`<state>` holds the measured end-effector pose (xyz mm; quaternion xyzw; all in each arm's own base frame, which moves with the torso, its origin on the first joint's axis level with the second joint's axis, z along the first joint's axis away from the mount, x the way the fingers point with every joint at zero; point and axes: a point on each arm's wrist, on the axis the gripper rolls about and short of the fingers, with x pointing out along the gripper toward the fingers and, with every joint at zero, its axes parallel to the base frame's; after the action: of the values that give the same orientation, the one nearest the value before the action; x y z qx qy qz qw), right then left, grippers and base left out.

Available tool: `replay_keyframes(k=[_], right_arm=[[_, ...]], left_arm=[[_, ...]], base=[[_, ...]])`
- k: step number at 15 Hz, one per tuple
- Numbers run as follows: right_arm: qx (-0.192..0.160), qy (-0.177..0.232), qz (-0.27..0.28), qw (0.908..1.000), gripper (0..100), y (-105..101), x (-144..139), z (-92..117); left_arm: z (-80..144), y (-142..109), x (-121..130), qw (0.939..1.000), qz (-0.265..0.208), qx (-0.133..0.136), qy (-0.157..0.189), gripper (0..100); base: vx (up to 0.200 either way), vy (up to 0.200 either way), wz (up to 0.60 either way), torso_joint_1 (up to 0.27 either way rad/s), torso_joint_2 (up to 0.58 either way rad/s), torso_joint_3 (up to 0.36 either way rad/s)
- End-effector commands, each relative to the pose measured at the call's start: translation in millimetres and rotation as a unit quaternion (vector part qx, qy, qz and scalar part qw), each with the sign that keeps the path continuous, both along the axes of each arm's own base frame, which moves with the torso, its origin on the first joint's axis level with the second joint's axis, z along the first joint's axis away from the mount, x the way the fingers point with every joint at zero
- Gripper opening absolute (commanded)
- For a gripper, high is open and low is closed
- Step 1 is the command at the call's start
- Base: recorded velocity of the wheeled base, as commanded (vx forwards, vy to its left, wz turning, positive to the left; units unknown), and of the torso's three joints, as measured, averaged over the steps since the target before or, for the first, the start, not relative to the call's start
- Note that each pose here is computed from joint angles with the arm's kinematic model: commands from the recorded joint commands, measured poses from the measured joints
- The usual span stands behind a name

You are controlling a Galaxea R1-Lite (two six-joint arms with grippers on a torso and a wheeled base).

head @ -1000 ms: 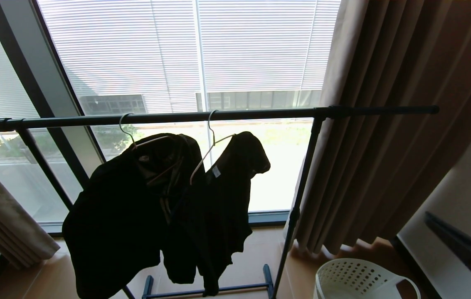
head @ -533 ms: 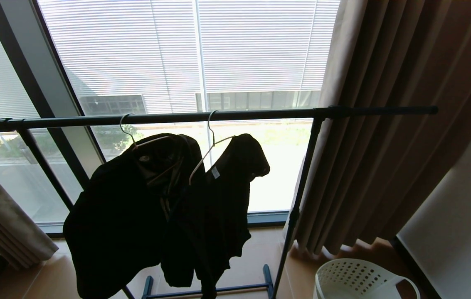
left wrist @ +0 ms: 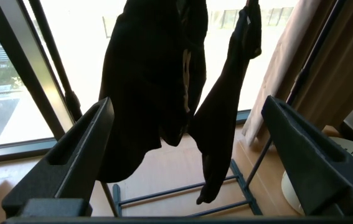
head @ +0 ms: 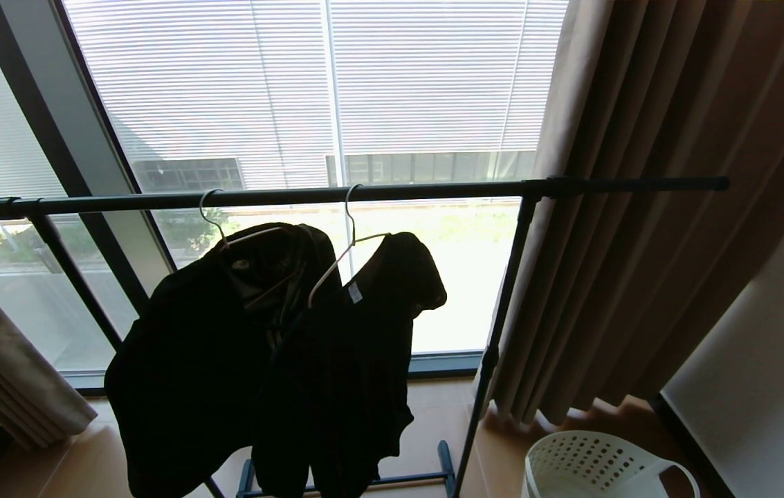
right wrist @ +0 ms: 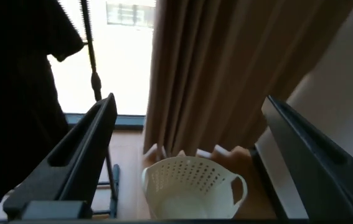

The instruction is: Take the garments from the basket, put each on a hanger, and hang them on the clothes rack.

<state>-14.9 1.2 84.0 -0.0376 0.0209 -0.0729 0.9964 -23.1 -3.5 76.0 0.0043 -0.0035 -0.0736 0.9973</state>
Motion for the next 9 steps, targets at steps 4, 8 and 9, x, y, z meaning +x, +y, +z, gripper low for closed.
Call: replay_keyframes(k=[4, 8, 9], right_arm=[[0.012, 0.001, 0.136, 0.9907, 100, -2.2, 0.0, -0.5], [0.018, -0.045, 0.071, 0.9963, 100, -1.4, -7.5, -2.3], [0.019, -0.044, 0.074, 0.9961, 100, -1.3, -7.5, -2.5]], left_arm=[[0.1, 0.0, 0.1, 1.0000, 0.000, 0.001, 0.000, 100], [0.1, 0.0, 0.1, 1.0000, 0.000, 0.001, 0.000, 100], [0.1, 0.0, 0.1, 1.0000, 0.000, 0.001, 0.000, 100]], base=[[0.000, 0.000, 0.00, 0.000, 0.00, 0.000], [0.000, 0.000, 0.00, 0.000, 0.00, 0.000], [0.000, 0.000, 0.00, 0.000, 0.00, 0.000]])
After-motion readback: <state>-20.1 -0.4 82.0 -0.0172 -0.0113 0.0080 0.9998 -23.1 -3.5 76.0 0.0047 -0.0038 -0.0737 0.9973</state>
